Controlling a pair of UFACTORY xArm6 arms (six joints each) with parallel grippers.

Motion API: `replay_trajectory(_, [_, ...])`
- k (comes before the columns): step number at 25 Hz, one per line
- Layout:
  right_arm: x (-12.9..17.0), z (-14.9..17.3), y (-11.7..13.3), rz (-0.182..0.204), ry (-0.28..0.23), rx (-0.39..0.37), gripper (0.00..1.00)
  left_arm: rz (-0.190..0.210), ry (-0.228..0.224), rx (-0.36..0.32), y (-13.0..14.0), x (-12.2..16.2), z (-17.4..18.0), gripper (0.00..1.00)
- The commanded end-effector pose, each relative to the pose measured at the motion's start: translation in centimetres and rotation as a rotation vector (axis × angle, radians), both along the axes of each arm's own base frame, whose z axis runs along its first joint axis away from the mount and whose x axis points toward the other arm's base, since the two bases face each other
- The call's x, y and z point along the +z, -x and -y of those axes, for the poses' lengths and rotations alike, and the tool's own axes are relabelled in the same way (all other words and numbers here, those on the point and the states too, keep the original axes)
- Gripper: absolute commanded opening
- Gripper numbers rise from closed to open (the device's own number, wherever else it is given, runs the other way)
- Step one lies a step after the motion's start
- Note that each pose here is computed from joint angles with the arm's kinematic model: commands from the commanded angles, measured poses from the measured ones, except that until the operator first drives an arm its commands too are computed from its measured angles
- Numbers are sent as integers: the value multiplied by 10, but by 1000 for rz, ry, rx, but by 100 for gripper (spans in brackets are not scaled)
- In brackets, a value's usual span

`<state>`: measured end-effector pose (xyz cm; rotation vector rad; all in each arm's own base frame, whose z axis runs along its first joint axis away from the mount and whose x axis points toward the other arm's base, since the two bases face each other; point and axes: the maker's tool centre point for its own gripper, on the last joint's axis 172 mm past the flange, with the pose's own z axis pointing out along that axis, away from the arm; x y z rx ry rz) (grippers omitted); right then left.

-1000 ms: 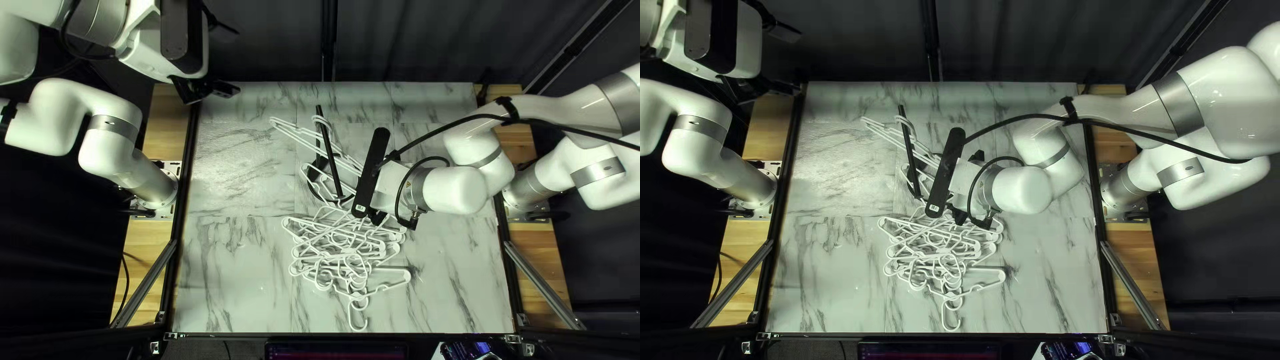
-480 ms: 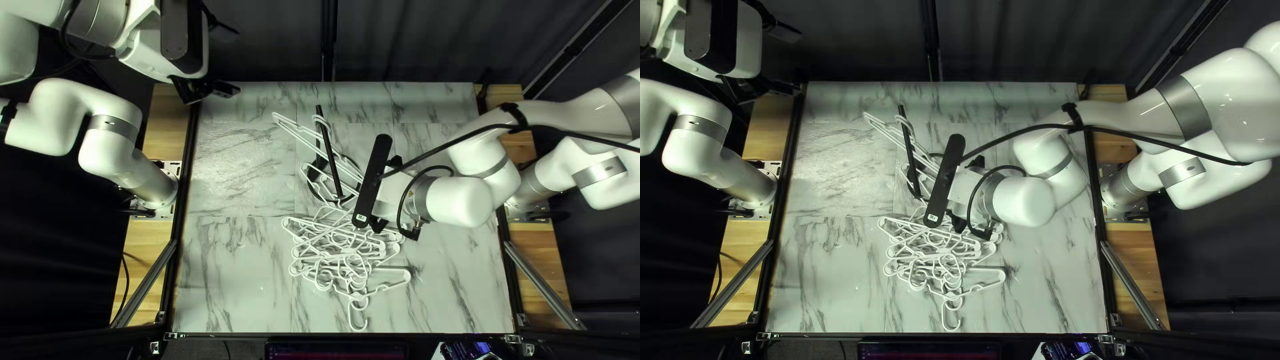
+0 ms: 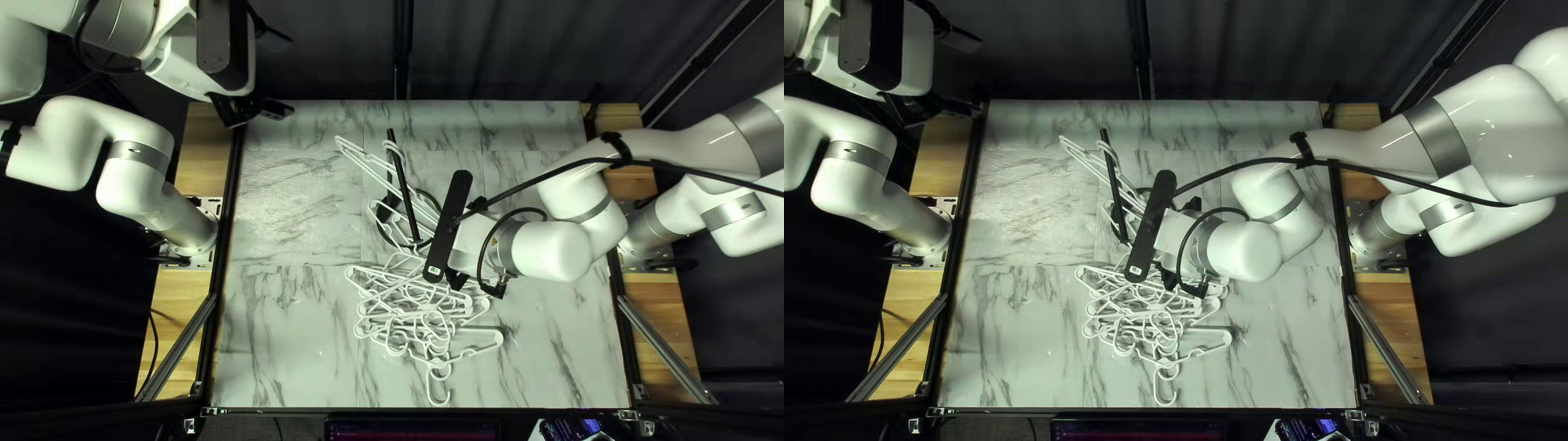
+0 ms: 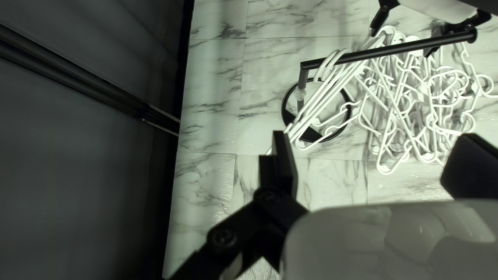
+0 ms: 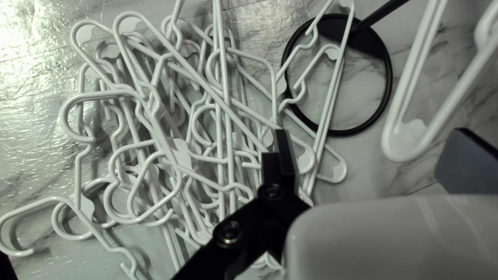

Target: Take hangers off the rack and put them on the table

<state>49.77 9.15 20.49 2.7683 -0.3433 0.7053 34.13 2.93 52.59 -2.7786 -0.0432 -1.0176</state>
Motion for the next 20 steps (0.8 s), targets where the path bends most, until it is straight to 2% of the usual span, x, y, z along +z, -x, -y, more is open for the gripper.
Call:
replay_trajectory(1, [-1, -2, -5, 1, -2, 6, 100, 0, 0, 0, 0, 0, 0, 100])
replay_trajectory(14, [3, -24, -11, -2, 8, 17, 100, 0, 0, 0, 0, 0, 0, 100])
replay_trajectory(20, [-5, -16, -8, -4, 0, 16, 100, 0, 0, 0, 0, 0, 0, 100])
